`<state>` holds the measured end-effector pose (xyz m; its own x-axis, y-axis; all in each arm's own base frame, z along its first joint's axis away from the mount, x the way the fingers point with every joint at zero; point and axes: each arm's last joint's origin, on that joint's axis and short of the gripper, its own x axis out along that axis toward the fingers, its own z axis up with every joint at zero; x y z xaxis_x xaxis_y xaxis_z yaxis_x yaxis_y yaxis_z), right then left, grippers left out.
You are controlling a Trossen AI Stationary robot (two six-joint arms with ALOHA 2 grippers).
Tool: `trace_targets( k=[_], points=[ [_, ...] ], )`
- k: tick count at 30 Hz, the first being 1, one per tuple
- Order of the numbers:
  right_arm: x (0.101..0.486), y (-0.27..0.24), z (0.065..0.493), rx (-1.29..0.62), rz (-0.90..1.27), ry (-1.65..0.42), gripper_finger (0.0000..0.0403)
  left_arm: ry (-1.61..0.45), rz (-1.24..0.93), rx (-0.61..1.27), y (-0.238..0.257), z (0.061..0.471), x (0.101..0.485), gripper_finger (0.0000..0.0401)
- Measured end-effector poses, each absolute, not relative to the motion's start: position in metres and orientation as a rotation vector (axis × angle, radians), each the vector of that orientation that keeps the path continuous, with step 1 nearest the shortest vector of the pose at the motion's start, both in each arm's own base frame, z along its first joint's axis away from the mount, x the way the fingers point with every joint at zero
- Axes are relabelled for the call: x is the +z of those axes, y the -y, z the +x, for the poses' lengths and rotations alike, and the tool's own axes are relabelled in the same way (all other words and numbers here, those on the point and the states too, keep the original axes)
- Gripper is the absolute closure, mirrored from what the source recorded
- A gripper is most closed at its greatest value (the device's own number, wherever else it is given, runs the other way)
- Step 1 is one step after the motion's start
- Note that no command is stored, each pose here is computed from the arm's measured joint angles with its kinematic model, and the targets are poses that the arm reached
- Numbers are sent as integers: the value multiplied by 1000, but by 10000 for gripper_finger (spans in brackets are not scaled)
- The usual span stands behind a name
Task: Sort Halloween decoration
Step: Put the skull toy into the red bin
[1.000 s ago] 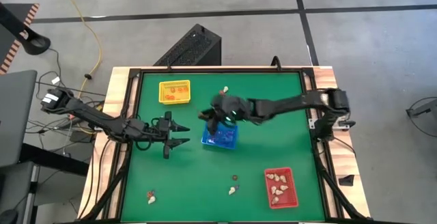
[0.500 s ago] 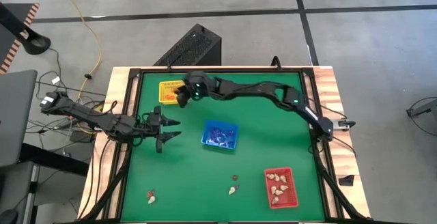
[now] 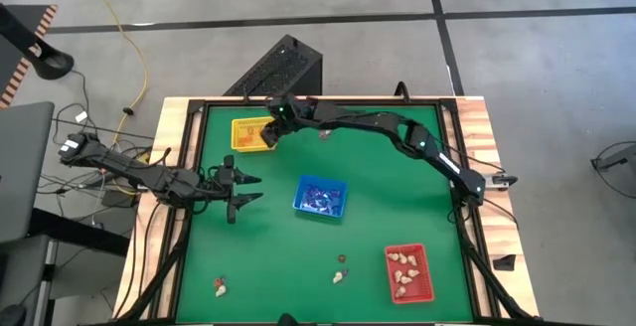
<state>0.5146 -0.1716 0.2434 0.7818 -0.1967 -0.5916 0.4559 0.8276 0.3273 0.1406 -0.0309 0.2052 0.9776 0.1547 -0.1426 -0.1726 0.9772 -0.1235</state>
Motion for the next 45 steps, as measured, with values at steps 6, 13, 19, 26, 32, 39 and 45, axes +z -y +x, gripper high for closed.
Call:
trace_targets(
  k=[6, 13, 19, 26, 32, 39, 45],
  points=[
    [297, 135, 471, -340, 328, -824, 174, -167, -151, 173, 31, 140, 201, 211],
    [331, 83, 421, -363, 219, -1098, 177, -163, -201, 173, 31, 140, 201, 211],
    [331, 30, 379, -414, 142, -1146, 177, -281, -291, 143, 33, 141, 189, 211],
    [293, -32, 318, -349, 198, -949, 178, -419, -506, -155, 54, 141, 191, 215],
    [272, -71, 283, -164, 222, -642, 178, -470, -648, -344, 97, 146, 233, 235],
    [259, -101, 265, -25, 71, -483, 178, -864, -739, -291, 166, 164, 256, 258],
    [259, -103, 264, -16, 55, -485, 178, -1282, -902, -12, 219, 170, 242, 262]
  ],
)
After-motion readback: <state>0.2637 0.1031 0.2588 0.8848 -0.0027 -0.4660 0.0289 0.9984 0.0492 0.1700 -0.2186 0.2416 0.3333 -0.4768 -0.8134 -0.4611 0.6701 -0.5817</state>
